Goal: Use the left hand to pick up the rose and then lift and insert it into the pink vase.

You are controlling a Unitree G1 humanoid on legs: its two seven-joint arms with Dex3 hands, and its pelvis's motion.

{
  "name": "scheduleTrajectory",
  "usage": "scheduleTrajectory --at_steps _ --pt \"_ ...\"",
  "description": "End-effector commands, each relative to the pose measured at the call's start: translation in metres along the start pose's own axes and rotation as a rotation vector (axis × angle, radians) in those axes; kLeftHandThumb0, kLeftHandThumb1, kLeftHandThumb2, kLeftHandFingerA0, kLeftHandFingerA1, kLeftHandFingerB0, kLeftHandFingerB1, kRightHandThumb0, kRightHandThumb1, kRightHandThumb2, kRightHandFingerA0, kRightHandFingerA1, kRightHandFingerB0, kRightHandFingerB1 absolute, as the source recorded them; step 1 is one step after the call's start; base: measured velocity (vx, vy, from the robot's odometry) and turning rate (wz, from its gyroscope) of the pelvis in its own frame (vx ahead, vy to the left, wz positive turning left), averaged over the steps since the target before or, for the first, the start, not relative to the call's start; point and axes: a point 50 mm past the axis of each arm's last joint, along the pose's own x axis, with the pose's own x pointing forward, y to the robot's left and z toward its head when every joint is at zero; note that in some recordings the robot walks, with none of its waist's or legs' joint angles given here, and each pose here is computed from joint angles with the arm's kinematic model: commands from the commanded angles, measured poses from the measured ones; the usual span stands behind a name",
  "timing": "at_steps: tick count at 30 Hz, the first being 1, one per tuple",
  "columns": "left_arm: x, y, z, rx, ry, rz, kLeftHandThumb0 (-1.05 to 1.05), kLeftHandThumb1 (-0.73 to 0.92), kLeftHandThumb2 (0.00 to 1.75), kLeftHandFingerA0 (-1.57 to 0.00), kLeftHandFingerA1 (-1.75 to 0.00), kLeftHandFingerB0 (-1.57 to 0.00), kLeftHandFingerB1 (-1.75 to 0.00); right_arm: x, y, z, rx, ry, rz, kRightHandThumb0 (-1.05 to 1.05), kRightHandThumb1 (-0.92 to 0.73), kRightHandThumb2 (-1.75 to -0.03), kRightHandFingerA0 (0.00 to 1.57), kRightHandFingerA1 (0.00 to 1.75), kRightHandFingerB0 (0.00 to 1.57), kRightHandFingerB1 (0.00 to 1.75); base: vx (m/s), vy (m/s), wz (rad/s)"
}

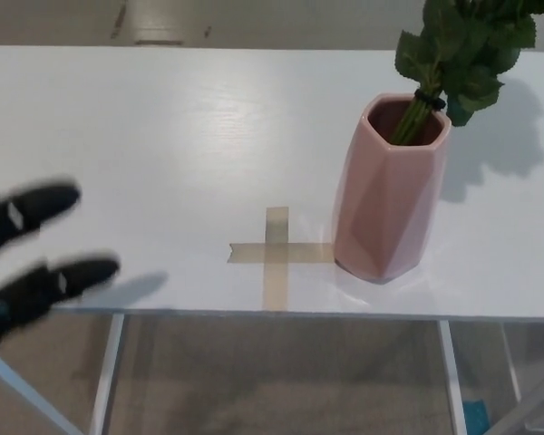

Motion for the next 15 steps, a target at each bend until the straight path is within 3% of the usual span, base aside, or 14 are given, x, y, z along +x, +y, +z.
scheduleTrajectory --at_steps 1,2,6,7,9,11,12,13,15 --pt "-0.091 -0.012 -0.068 0.184 0.234 0.004 -0.66 0.52 0.57 -0.36 -0.37 -0.4 -0.34 -0.009 -0.003 -0.036 -0.019 0.095 -0.02 -0.27 -0.55 -0.54 0.74 0.51 0.63 0.46 0.0 0.0 0.0" --pt "-0.094 -0.009 -0.075 0.193 0.278 0.025 -0.66 0.43 0.83 -0.26 -0.46 -0.35 -0.47 -0.01 -0.004 -0.037 -0.028 0.098 -0.021 -0.28 -0.55 -0.55 0.74 0.51 0.63 0.46 0.0 0.0 0.0" --pt "-0.101 0.001 -0.101 0.196 0.399 0.113 -0.71 0.47 0.85 -0.26 -0.45 -0.32 -0.45 -0.012 -0.005 -0.043 -0.035 0.109 -0.013 -0.27 -0.55 -0.54 0.74 0.51 0.62 0.46 0.0 0.0 0.0" --pt "-0.102 0.008 -0.116 0.168 0.449 0.182 -0.84 0.58 0.91 -0.27 -0.44 -0.31 -0.43 -0.013 -0.005 -0.046 -0.033 0.112 -0.012 -0.28 -0.55 -0.54 0.74 0.51 0.62 0.46 0.0 0.0 0.0" --pt "-0.102 0.014 -0.132 0.104 0.482 0.265 -0.84 0.61 0.95 -0.28 -0.45 -0.28 -0.43 -0.014 -0.005 -0.048 -0.032 0.114 -0.009 -0.28 -0.55 -0.54 0.74 0.51 0.62 0.46 0.0 0.0 0.0" --pt "-0.099 0.026 -0.159 0.007 0.512 0.472 -0.86 0.66 0.99 -0.27 -0.45 -0.26 -0.42 -0.015 -0.005 -0.051 -0.033 0.121 -0.007 -0.3 -0.55 -0.55 0.73 0.51 0.61 0.45 0.0 0.0 0.0" --pt "-0.094 0.032 -0.173 -0.037 0.534 0.598 -0.86 0.66 0.99 -0.27 -0.45 -0.26 -0.42 -0.015 -0.005 -0.052 -0.029 0.123 -0.007 -0.3 -0.55 -0.55 0.73 0.51 0.61 0.45 0.0 0.0 0.0" --pt "-0.09 0.036 -0.18 -0.039 0.552 0.658 -0.77 0.72 0.62 -0.33 -0.34 -0.36 -0.32 -0.016 -0.006 -0.052 -0.024 0.121 -0.009 -0.28 -0.55 -0.54 0.73 0.51 0.6 0.45 0.0 0.0 0.0" --pt "-0.083 0.048 -0.193 -0.032 0.62 0.784 -0.75 0.67 0.6 -0.28 -0.33 -0.31 -0.32 -0.016 -0.007 -0.052 -0.019 0.116 -0.013 -0.28 -0.54 -0.55 0.72 0.51 0.6 0.46 0.0 0.0 0.0"
